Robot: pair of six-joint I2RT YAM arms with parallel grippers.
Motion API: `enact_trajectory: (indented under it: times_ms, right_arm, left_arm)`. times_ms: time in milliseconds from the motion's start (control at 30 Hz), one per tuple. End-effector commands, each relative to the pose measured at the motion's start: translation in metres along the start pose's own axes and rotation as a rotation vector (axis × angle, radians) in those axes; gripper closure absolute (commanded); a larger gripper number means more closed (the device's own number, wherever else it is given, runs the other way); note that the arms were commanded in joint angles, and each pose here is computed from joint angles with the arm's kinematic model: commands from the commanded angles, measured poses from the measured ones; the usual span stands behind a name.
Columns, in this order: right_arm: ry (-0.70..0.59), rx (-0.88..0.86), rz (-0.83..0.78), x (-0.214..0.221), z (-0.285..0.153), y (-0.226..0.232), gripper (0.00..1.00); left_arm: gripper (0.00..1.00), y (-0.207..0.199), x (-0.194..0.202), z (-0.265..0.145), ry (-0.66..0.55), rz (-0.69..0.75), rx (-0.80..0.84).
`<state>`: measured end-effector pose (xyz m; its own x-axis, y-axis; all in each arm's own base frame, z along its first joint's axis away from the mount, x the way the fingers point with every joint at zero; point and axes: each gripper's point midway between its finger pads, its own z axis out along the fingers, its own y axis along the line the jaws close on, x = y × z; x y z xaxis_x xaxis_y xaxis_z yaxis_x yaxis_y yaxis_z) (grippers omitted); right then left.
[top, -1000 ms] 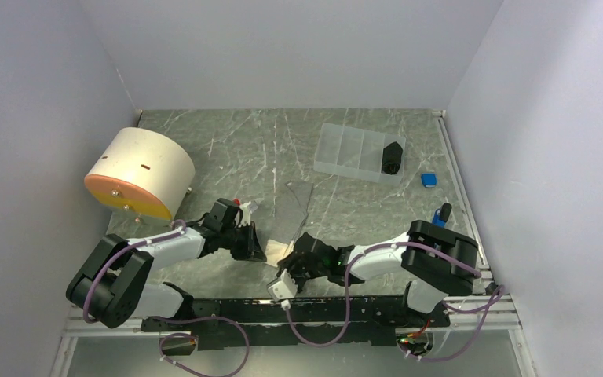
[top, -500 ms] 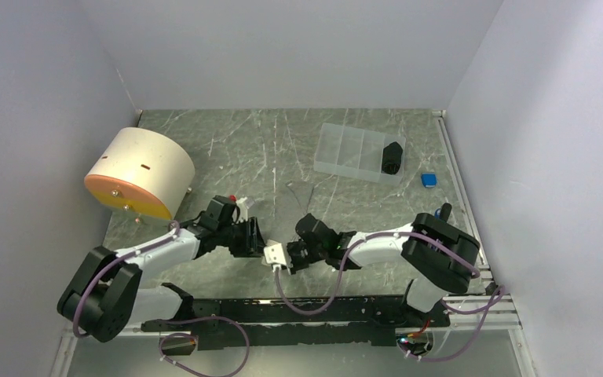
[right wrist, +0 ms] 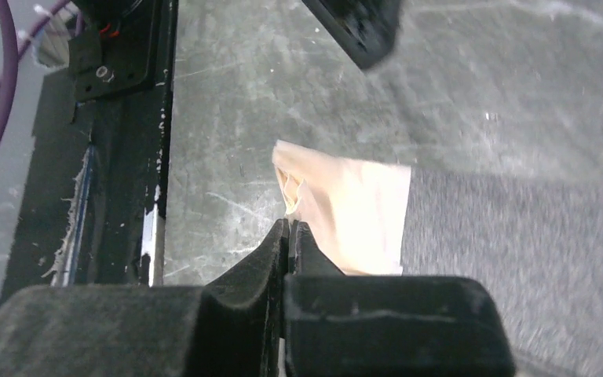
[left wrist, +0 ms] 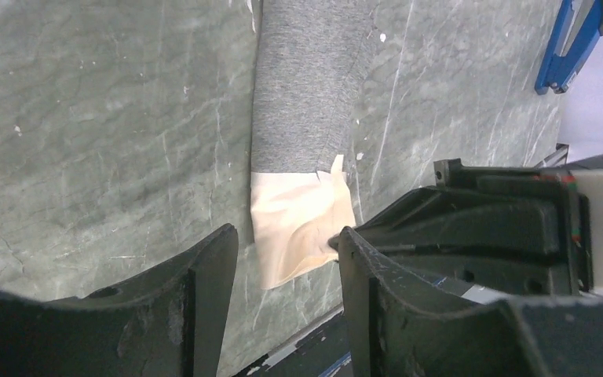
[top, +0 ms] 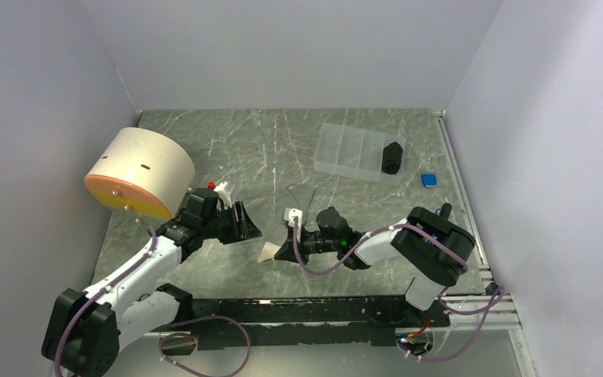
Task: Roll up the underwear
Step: Roll the underwear to the center of the board.
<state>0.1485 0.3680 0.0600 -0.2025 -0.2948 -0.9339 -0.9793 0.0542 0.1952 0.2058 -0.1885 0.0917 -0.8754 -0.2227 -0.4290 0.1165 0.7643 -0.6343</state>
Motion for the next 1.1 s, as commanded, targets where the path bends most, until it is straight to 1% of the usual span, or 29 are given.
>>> enact_trajectory:
  times_ms: [0,133,333,400,533,600,667,733,967,1067]
  right_arm:
    - [-0.213,0.000,0.190,-0.033,-0.008,0.001,1.00]
    - [-0.306,0.024,0.365,-0.037,-0.015,-0.009,1.00]
    - [-0.422,0.053,0.509,-0.042,-0.029,-0.024,1.00]
    - [-0.423,0.070,0.548,-0.039,-0.031,-0.032,1.00]
    - [-0.411,0.124,0.607,-0.029,-0.033,-0.047,1.00]
    - [-0.406,0.141,0.626,-0.026,-0.034,-0.051,1.00]
    - [-0.394,0.146,0.638,-0.024,-0.034,-0.054,1.00]
    - [-0.384,0.148,0.640,-0.022,-0.033,-0.056,1.00]
    - [-0.374,0.160,0.654,-0.016,-0.035,-0.057,1.00]
    - [-0.376,0.164,0.666,-0.013,-0.035,-0.056,1.00]
  left_arm:
    - [0.44,-0.010,-0.013,-0.010,-0.045,0.021,0.014]
    - [0.43,-0.014,-0.010,-0.011,-0.031,0.046,0.046]
    - [0.47,-0.021,-0.008,-0.013,-0.013,0.114,0.091]
    - [0.50,-0.021,-0.006,-0.013,-0.002,0.132,0.095]
    - [0.61,-0.025,-0.002,-0.014,0.016,0.157,0.132]
    - [0.65,-0.033,-0.002,-0.013,0.025,0.173,0.177]
    - [0.70,-0.041,0.000,-0.013,0.044,0.188,0.231]
    - [0.71,-0.048,0.002,-0.012,0.056,0.203,0.281]
    - [0.68,-0.060,0.003,-0.001,0.076,0.239,0.346]
    - [0.71,-0.065,0.008,0.009,0.098,0.259,0.356]
